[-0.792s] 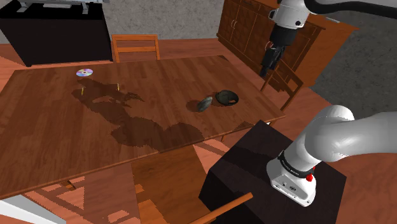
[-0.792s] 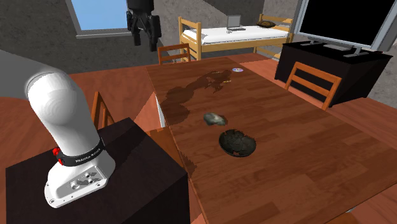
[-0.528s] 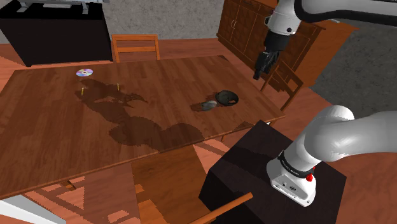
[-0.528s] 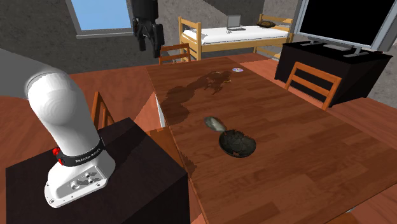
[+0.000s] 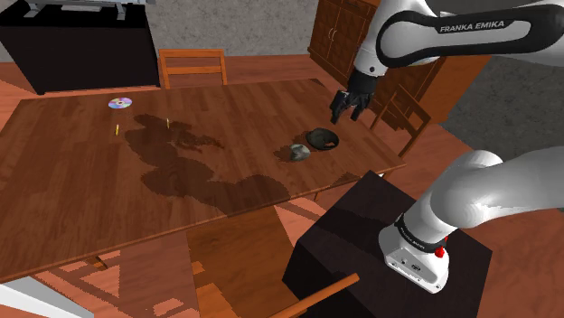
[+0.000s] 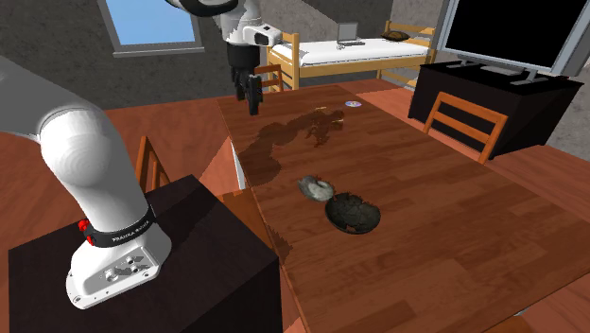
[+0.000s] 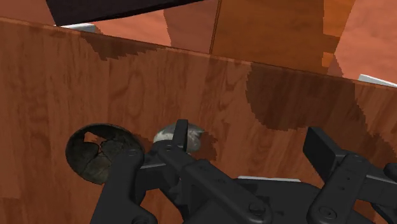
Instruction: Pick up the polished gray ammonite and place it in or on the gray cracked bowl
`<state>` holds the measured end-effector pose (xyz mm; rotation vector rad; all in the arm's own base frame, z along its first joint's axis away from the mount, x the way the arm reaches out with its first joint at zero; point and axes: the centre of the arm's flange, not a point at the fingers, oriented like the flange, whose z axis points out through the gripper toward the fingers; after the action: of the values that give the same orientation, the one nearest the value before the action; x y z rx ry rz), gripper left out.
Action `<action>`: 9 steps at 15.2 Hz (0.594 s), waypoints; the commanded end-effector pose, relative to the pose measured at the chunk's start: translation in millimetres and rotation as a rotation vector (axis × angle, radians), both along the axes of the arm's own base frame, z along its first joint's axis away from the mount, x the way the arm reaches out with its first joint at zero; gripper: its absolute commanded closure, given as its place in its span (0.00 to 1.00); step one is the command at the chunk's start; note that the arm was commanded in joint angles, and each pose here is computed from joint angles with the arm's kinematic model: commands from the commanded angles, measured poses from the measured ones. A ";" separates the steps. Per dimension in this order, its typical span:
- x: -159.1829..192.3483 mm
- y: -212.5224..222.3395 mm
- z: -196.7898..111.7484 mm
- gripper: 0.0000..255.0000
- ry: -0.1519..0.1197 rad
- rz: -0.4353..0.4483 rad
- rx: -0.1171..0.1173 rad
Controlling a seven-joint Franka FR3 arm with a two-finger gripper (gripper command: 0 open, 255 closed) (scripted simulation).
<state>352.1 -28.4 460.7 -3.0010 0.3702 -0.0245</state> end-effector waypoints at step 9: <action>67.9 -26.3 -105.0 0.00 -0.070 -0.330 0.070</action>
<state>412.8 -51.1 366.4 -2.8482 0.7851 -0.1256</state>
